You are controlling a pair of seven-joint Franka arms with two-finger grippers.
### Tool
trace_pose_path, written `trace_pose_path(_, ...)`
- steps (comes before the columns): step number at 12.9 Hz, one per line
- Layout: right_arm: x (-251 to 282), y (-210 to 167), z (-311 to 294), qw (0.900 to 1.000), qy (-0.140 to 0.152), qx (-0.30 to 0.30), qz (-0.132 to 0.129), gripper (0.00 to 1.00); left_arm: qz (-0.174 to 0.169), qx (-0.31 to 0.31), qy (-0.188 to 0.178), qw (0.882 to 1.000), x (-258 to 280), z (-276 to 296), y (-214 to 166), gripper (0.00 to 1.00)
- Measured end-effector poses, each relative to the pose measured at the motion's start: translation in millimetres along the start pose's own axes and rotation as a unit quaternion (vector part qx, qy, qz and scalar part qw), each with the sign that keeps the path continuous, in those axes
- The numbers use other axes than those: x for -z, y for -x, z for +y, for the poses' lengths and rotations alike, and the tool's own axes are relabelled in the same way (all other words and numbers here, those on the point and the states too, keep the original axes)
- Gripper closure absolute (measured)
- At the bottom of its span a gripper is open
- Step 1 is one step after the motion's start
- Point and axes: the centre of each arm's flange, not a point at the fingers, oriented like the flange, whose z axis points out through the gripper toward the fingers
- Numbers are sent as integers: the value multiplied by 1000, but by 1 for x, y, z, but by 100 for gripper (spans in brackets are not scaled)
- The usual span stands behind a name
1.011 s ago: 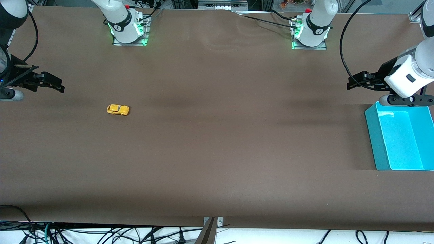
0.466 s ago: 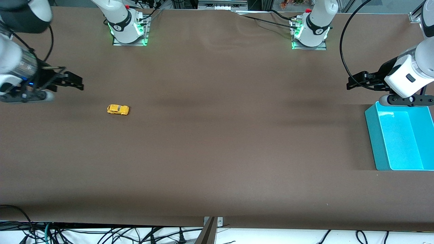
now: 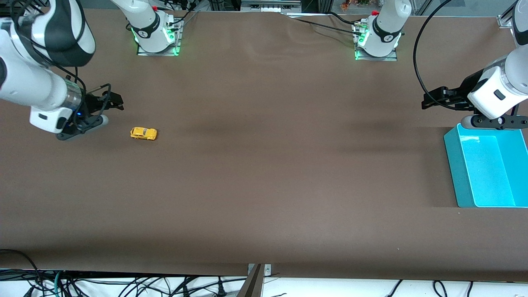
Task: Wind and store yellow beetle car
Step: 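Reach the right gripper over the yellow beetle car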
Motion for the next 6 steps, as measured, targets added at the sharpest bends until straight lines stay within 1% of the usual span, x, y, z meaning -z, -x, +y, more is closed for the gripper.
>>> trace_pose_path(1, -14, 1, 0, 999, 0, 49, -9, 0, 0, 0, 0, 1000, 0, 0, 0, 0)
trace_pose_path(2, -26, 2, 2, 995, 4, 101, -13, 0, 0, 0, 0, 1000, 0, 0, 0, 0)
trace_pose_path(3, -39, 3, 3, 989, 10, 149, -12, 0, 0, 0, 0, 1000, 0, 0, 0, 0)
trace_pose_path(4, -53, 3, 5, 980, 19, 196, -8, 0, 0, 0, 0, 1000, 0, 0, 0, 0)
trace_pose_path(6, -92, 5, 7, 957, 40, 288, 9, 0, 0, 0, 0, 1000, 0, 0, 0, 0)
